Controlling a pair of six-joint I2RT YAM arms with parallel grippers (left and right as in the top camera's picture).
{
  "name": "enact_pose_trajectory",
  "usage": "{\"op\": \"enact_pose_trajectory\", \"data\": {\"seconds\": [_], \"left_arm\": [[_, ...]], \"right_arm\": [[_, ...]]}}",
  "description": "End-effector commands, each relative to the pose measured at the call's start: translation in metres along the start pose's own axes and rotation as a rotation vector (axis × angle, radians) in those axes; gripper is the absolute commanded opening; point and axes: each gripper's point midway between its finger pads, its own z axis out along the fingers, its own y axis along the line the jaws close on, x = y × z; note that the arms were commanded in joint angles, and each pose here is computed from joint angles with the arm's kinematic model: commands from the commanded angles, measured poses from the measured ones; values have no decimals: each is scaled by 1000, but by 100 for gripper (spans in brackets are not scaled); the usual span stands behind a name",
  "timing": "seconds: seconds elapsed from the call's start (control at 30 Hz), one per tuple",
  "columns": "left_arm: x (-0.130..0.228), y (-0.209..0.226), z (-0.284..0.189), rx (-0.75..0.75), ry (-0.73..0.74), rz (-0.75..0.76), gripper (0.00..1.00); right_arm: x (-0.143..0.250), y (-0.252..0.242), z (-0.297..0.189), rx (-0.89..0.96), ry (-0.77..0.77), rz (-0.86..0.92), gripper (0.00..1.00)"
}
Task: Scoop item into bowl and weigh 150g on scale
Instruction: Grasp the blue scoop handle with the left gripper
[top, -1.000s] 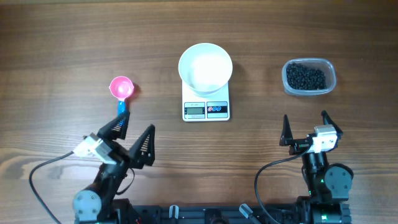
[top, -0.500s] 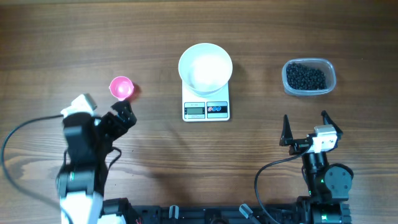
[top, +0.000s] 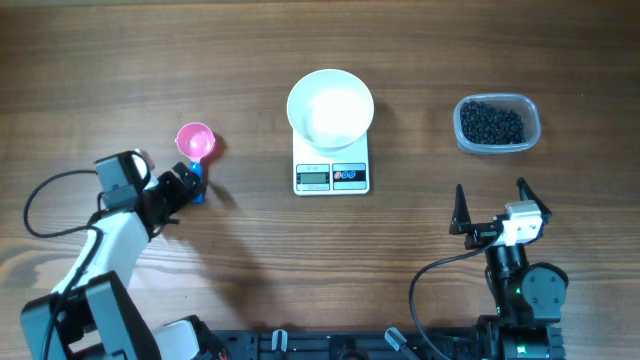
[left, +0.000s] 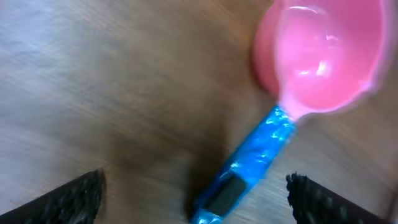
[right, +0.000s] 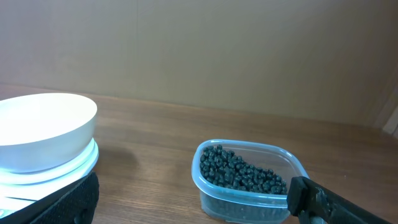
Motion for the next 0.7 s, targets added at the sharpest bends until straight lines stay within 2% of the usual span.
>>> {"op": "enact_pose_trajectory", "data": {"seconds": [0.0, 0.27, 0.67], "left_arm": [[12, -23, -1, 296, 82, 116, 100], [15, -31, -2, 380, 96, 137, 98], [24, -26, 17, 399, 139, 108, 97]], "right_arm": [[-1, -3, 0, 17, -4, -9, 100], [-1, -3, 0, 17, -4, -9, 100], [-1, -3, 0, 17, -4, -9, 100]]}}
